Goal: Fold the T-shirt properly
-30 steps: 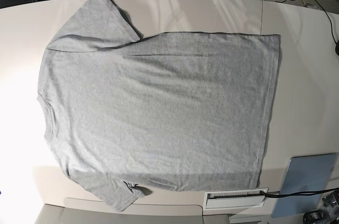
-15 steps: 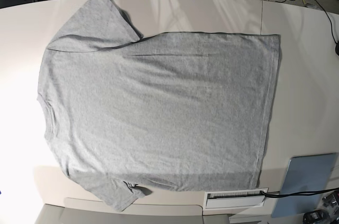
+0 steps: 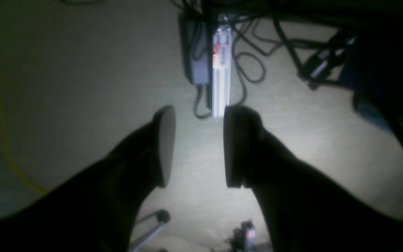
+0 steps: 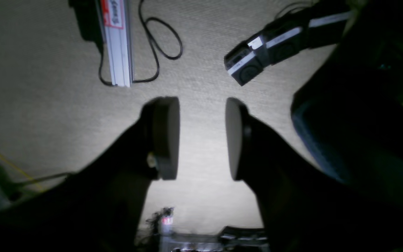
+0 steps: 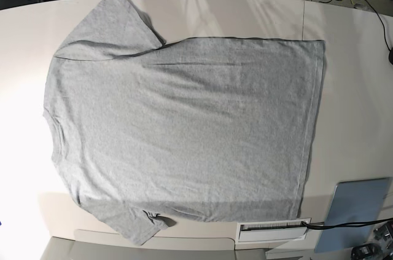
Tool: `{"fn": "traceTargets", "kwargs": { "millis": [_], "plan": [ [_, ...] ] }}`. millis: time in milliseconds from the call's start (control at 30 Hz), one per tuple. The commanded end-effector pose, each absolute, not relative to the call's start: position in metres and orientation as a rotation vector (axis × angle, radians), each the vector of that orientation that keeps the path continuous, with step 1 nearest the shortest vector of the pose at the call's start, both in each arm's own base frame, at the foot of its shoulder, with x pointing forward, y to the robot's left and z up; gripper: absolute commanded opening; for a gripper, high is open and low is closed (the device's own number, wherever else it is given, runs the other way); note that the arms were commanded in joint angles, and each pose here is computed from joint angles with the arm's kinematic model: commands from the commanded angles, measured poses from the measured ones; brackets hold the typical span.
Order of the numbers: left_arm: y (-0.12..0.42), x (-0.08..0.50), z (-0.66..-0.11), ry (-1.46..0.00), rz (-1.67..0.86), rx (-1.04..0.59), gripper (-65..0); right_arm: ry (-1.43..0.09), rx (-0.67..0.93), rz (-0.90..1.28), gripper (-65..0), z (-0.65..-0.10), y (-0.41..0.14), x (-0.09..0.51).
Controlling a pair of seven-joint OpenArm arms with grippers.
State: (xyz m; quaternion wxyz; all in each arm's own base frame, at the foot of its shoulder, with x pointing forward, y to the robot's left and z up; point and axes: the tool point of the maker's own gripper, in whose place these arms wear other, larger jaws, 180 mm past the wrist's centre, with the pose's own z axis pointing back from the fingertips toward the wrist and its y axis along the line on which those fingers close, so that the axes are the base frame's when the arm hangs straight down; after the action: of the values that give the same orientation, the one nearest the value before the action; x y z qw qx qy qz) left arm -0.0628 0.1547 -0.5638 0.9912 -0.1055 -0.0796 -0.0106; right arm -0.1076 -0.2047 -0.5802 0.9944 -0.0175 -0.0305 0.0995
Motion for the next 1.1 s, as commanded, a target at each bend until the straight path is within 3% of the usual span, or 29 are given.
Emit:
{"fn": "traceTargets", "kwargs": {
  "millis": [0,433,733,833,933,1067],
  "plan": [
    [0.159,-0.064,-0.552,-0.176,-0.046,-0.217,-40.5,-0.073,-0.038,0.212,-42.7,-0.568,-0.213,-0.111],
    [0.199,0.005,-0.418,-0.431,-0.511,-0.111,-40.5,-0.243,0.044,0.501,-42.7,-0.425,-0.23,-0.056],
    [0.212,0.087,-0.371,-0.588,-0.901,0.111,-40.4,-0.383,-0.206,0.745,-42.7,-0.35,-0.26,0.024],
    [0.218,0.113,-0.366,-0.623,-0.964,0.18,-34.8,-0.428,-0.312,0.83,-42.7,-0.33,-0.269,0.047],
    [0.208,0.129,-0.362,-0.657,-1.042,0.134,-29.2,-0.451,-0.379,0.869,-42.7,-0.318,-0.275,0.06],
    [0.193,0.146,-0.354,-0.735,-1.108,0.083,-28.9,-0.465,-0.406,0.876,-42.6,-0.315,-0.278,0.066]
  ]
}}
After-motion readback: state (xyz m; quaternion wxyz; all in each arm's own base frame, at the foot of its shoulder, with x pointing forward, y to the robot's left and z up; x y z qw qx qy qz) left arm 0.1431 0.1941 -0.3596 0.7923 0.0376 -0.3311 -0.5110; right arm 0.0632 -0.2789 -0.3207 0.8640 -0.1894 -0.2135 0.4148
